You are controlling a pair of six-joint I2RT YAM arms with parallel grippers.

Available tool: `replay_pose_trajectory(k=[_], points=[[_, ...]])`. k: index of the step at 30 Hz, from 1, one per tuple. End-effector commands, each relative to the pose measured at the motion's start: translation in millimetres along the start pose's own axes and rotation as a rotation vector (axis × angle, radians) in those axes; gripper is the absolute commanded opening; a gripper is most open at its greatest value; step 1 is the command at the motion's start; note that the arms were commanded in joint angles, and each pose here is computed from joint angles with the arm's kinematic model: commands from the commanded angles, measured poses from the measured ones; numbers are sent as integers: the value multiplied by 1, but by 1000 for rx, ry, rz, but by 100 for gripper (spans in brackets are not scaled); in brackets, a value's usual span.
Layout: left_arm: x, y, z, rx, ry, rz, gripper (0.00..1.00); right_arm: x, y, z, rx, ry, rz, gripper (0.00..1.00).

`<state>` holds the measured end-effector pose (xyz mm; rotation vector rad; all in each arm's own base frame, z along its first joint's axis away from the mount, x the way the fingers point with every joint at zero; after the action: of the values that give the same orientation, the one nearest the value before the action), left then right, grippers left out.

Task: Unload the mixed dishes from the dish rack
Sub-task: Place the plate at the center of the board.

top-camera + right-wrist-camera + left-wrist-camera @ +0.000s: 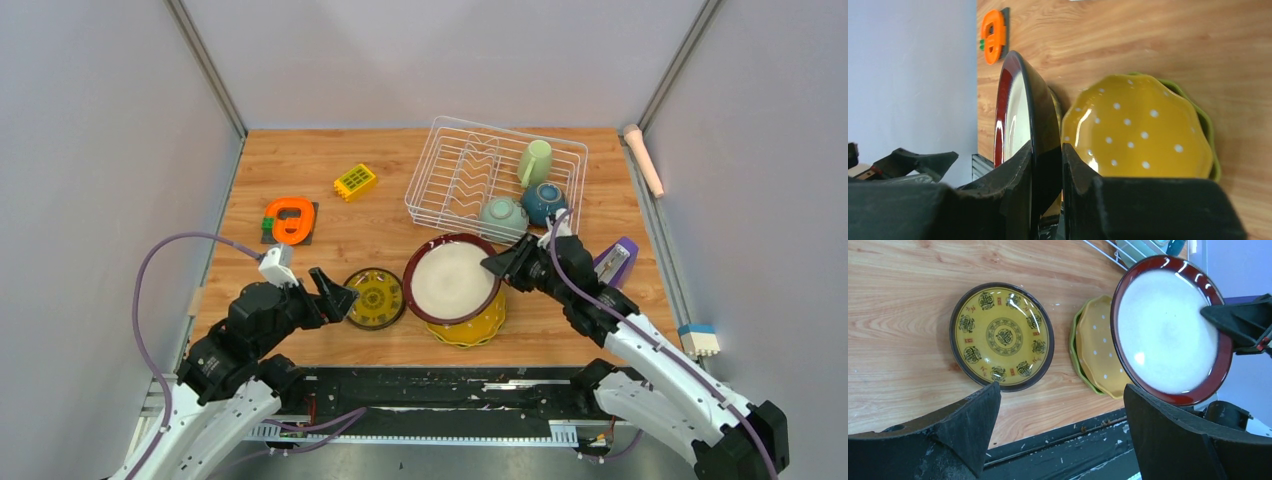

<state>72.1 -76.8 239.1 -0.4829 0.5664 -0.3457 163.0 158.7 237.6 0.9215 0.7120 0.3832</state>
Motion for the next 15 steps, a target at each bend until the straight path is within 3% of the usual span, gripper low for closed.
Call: replay_pose_trajectory(k=[1,15], points=[[4,-1,-1,17,-1,-30,100,-15,23,9,174,-115,130,0],[23,-4,-4,15,65,-21,100,-1,-31,-13,208,-112,-62,0]])
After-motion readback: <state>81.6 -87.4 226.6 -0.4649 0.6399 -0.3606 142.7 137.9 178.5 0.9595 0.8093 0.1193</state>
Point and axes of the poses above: each gripper's point midway between its finger pads, its own x axis out along the fingers, its own y axis along the line the jaws close on, z = x × y, the point moved 10 cm from there along -x, back along the fingers, and after that the axes turned 6 degrees about x, right-handed, at the moved point
